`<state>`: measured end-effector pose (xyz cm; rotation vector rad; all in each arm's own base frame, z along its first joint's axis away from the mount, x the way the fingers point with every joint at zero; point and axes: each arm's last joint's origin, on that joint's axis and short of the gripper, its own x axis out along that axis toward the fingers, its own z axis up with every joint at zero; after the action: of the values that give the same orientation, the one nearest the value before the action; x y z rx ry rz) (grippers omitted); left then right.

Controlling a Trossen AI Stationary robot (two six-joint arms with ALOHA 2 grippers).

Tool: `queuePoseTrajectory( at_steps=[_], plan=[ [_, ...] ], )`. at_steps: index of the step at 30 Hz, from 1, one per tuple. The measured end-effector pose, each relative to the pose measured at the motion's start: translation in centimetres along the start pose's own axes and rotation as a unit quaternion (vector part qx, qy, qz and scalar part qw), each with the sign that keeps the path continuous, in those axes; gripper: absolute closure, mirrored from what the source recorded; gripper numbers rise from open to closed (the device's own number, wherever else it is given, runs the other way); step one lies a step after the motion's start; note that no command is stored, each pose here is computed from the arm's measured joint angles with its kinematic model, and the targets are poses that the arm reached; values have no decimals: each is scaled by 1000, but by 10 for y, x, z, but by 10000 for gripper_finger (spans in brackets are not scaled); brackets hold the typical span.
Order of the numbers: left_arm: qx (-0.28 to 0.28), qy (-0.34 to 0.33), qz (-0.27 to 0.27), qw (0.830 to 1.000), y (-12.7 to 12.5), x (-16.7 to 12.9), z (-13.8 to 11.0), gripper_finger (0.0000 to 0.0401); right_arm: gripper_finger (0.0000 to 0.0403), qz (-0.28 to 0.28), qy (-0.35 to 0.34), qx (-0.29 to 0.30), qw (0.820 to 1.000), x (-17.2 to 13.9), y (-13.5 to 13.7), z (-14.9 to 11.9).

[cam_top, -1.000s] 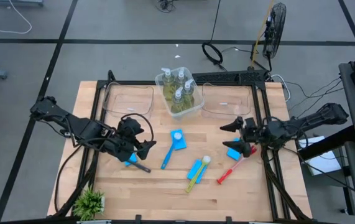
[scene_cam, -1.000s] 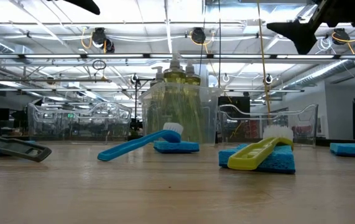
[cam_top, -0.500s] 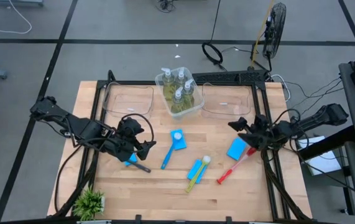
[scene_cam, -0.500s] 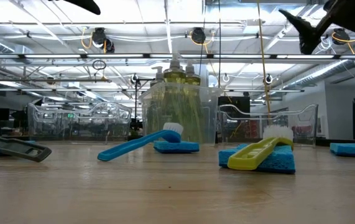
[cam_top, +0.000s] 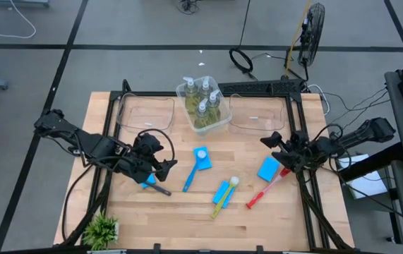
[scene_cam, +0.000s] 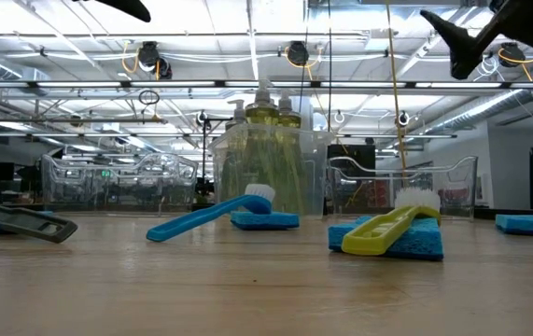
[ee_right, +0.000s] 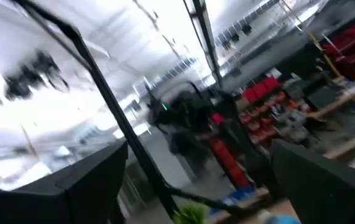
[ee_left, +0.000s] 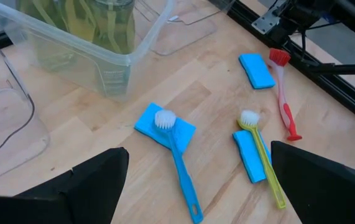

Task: Pick & Place Kitchen Sink Supplies
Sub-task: Put the red cleaning brush into the left transparent bin

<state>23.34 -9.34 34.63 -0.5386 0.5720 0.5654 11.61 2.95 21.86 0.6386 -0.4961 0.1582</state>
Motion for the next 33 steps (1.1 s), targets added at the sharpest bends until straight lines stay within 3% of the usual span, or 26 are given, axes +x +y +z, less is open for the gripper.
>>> queuePoseTrajectory(
  at_steps=[5,10,13,18,29,33],
  plan=[
    [0,0,0,1000,0,0,0,9,23,-43,89,-60,993,15,3,-4],
    [8,0,0,1000,0,0,0,9,23,-115,223,-88,964,37,10,-3],
    [19,0,0,1000,0,0,0,9,23,-143,267,-86,949,49,17,1],
    [32,0,0,999,0,0,0,9,23,-163,311,-71,934,63,19,-5],
    [81,-1,1,997,0,0,0,9,23,-166,344,-64,922,86,27,-22],
    [99,-26,25,994,2,0,1,9,23,-169,355,-69,917,100,31,-30]
  ],
)
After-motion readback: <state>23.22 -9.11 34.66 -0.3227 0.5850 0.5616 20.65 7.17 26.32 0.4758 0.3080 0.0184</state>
